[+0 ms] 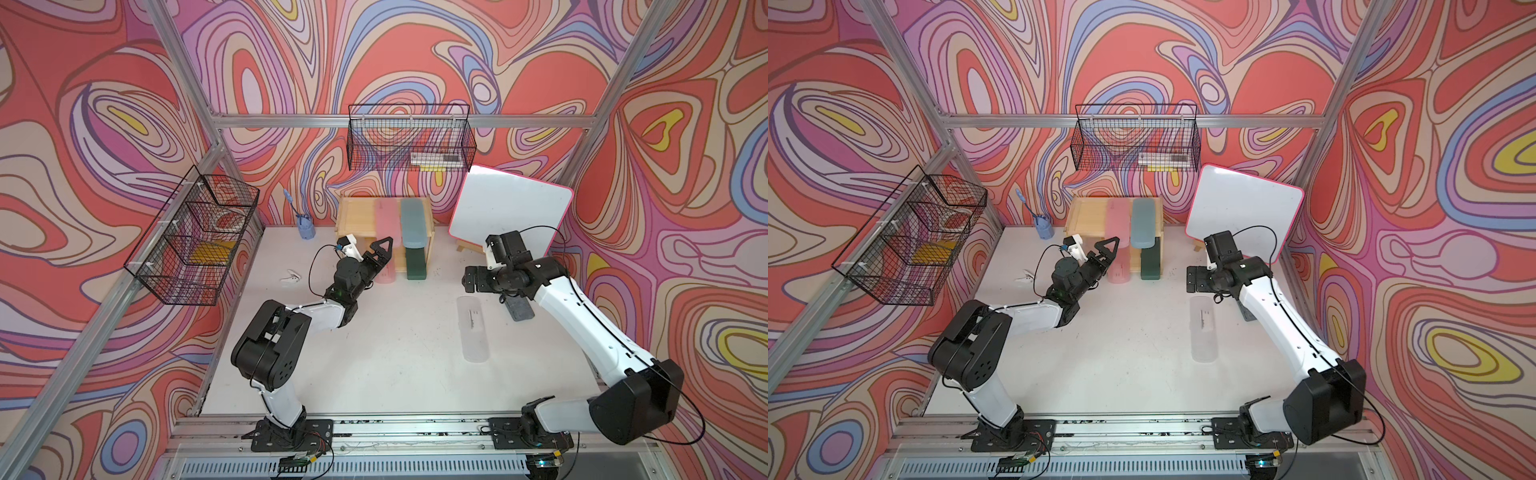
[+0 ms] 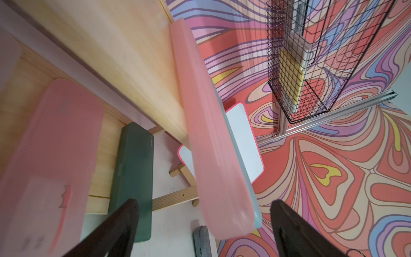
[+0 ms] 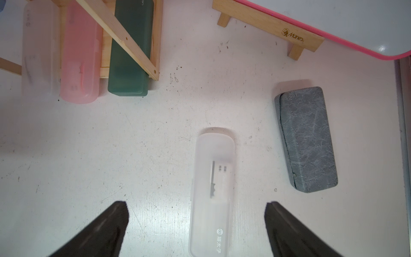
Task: Remove the pencil cases from the shelf
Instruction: Pick up the pencil case from the shelf.
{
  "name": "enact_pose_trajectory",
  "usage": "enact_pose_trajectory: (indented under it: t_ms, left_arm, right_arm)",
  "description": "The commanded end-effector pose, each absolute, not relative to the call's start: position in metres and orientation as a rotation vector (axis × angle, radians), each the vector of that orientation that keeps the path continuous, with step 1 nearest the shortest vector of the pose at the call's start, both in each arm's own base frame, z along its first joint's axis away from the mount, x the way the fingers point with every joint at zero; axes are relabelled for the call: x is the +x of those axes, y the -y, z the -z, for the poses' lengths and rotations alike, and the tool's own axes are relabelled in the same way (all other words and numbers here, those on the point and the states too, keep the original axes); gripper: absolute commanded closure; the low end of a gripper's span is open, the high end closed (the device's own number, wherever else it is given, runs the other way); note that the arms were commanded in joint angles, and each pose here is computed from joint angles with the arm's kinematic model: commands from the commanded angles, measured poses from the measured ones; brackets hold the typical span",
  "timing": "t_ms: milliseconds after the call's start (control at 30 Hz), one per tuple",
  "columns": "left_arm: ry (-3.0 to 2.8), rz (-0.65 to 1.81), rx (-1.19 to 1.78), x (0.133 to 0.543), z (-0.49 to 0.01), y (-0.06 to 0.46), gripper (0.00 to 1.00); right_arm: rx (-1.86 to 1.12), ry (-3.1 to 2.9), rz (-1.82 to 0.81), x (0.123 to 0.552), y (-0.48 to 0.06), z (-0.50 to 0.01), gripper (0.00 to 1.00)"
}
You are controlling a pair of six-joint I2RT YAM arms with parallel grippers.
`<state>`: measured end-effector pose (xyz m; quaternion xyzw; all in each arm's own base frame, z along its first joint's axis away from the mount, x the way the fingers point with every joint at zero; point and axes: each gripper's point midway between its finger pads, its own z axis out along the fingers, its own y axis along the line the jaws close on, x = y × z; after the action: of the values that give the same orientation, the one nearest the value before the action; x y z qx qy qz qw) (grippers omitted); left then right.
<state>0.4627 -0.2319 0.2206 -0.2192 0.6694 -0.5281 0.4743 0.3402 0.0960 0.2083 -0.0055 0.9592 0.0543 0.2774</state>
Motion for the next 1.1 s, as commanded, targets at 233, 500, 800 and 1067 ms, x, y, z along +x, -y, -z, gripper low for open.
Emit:
enact_pose_trajectory:
  t_ms: [233, 500, 800, 1067]
  left_arm:
    - [-1.505, 1.333, -0.562, 0.479, -0.249, 0.226, 0.52]
    - [-1.510, 1.337, -0.572, 0.473, -0.247, 0.224, 0.94]
    - [-1.464, 1.306, -0.517, 0.428, -0.264, 0.202, 0.99]
    - [-1.569, 0.981, -0.126, 0.328, -0.298, 0.213, 0.98]
  right_arm:
    - [-0.031, -2.558, -0.144, 0.350, -0.099, -0.211, 0.02]
    - [-0.029, -2.564, -0.151, 0.349, -0.100, -0.209, 0.02]
    - [-0.050, -2.490, -0.289, 0.342, -0.116, -0.239, 0.02]
    - [-0.234, -2.237, -0.697, 0.312, -0.222, -0.326, 0.02]
